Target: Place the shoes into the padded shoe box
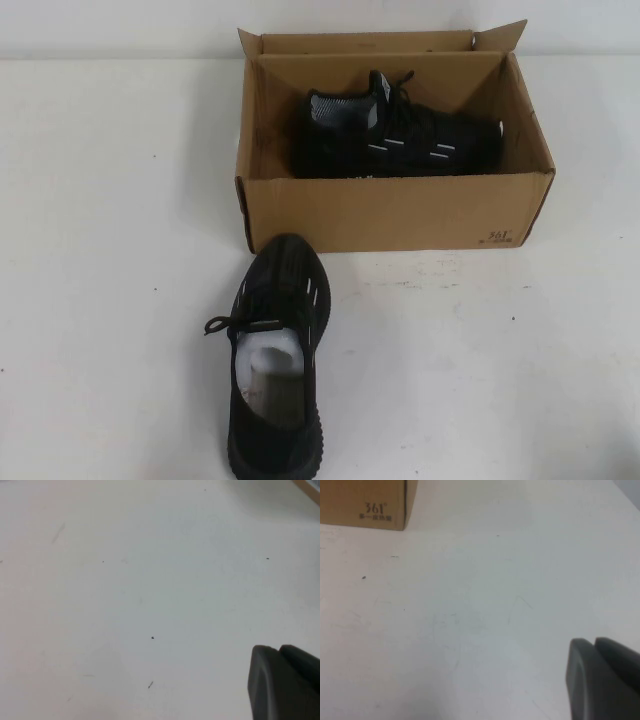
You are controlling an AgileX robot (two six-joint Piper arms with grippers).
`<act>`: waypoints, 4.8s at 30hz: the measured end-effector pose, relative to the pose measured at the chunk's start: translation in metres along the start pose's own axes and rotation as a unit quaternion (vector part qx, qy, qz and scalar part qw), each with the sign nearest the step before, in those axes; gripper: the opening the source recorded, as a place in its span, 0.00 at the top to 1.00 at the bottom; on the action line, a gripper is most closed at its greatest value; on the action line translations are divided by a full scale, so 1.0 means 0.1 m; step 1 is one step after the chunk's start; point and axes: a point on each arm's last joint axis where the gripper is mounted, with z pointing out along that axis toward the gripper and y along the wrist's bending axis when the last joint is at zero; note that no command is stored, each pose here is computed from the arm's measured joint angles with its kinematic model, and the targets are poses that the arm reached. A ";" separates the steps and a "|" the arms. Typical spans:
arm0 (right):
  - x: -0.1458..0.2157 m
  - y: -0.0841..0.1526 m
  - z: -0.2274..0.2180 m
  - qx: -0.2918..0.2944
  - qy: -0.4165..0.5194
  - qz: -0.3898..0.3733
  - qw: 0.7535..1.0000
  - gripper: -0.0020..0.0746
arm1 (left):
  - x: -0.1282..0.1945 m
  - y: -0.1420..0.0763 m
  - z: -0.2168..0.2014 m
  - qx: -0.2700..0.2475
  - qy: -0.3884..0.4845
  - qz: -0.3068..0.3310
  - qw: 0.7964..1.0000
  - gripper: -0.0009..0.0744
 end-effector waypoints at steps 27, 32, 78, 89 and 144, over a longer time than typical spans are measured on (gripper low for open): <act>0.00 0.00 0.00 0.000 0.000 0.000 1.000 0.98 | -0.02 0.00 0.00 0.003 -0.009 -0.007 1.000 0.99; 0.00 0.00 0.00 0.000 0.000 0.000 1.000 0.98 | -0.07 -0.03 0.00 0.021 -0.039 -0.070 0.997 0.99; 0.00 0.00 0.00 0.000 0.000 0.000 1.000 0.98 | -1.94 -0.52 0.81 0.386 0.256 0.159 0.872 0.99; 0.00 0.00 0.00 0.000 0.000 0.000 1.000 0.98 | -1.98 -1.36 0.97 0.456 0.258 0.374 0.766 0.98; 0.00 0.00 0.00 0.000 0.000 0.000 1.000 0.98 | -1.71 -1.77 1.58 0.368 0.233 0.540 0.721 0.51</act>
